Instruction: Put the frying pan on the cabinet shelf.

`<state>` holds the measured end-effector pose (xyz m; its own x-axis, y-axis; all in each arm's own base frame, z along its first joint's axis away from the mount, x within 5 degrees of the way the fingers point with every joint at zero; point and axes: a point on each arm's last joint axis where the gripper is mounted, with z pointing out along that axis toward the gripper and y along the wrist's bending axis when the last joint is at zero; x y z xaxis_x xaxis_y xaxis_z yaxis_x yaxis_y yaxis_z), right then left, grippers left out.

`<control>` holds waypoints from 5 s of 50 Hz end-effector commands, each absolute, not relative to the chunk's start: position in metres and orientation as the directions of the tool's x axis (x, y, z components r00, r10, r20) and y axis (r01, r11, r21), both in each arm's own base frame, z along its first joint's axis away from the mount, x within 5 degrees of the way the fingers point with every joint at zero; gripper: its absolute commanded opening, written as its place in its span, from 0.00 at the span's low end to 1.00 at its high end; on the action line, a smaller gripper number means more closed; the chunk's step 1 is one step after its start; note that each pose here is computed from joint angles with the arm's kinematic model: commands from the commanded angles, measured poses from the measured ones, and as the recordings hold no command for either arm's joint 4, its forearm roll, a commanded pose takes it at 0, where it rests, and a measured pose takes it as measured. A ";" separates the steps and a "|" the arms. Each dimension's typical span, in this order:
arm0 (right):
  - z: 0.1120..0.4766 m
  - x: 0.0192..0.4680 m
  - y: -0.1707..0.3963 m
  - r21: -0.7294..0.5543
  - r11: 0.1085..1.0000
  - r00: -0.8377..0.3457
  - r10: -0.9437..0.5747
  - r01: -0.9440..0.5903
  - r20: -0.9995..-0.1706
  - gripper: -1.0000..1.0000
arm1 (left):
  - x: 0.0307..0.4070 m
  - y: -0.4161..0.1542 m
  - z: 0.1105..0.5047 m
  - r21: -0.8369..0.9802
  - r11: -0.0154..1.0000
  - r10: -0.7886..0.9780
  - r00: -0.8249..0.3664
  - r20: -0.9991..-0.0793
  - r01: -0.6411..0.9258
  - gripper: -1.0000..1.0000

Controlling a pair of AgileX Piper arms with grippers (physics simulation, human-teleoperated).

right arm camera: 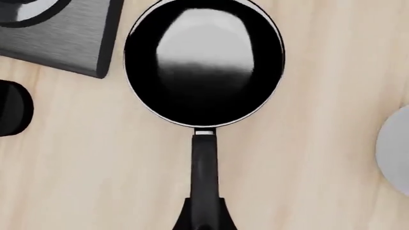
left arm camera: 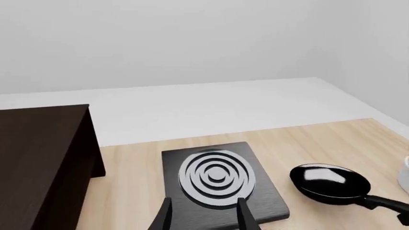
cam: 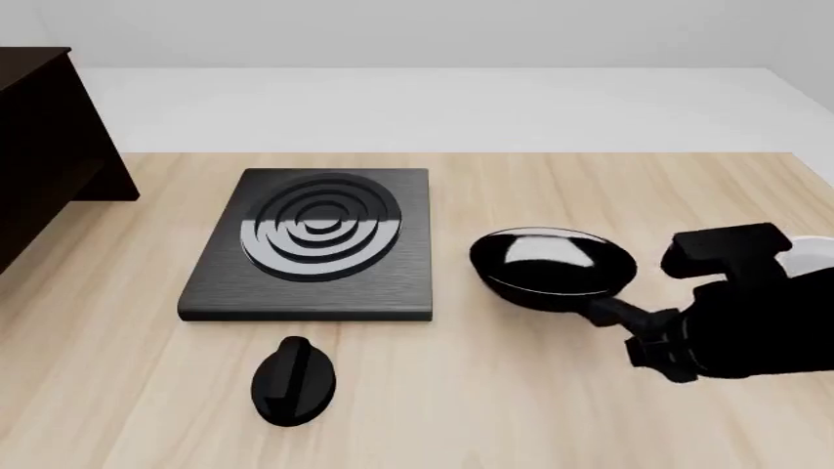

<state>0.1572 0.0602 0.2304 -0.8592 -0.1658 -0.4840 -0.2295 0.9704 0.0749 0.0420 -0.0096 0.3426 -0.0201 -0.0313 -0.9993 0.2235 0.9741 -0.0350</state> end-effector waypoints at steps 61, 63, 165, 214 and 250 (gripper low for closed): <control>0.414 0.238 0.091 -0.191 0.870 -0.386 -0.386 -0.454 -0.838 0.00 | 0.072 -0.026 0.362 -0.459 0.853 -0.403 -0.245 -0.882 0.247 1.00; 0.419 0.237 0.095 -0.194 0.863 -0.372 -0.390 -0.465 -0.843 0.00 | 0.082 -0.034 0.354 -0.502 0.825 -0.422 -0.308 -0.853 0.259 1.00; 0.425 0.201 0.309 -0.138 0.497 -0.061 -0.364 -0.857 -0.930 0.00 | 0.077 -0.045 0.351 -0.931 0.316 -0.802 -0.473 -0.365 0.182 1.00; 0.397 0.166 0.329 -0.099 0.411 -0.076 -0.390 -0.906 -0.918 0.00 | 0.075 -0.040 0.355 -0.935 0.309 -0.826 -0.438 -0.353 0.171 1.00; 0.395 0.148 0.338 -0.089 0.365 -0.061 -0.380 -0.927 -0.923 0.00 | 0.078 -0.043 0.345 -0.941 0.301 -0.824 -0.453 -0.339 0.157 1.00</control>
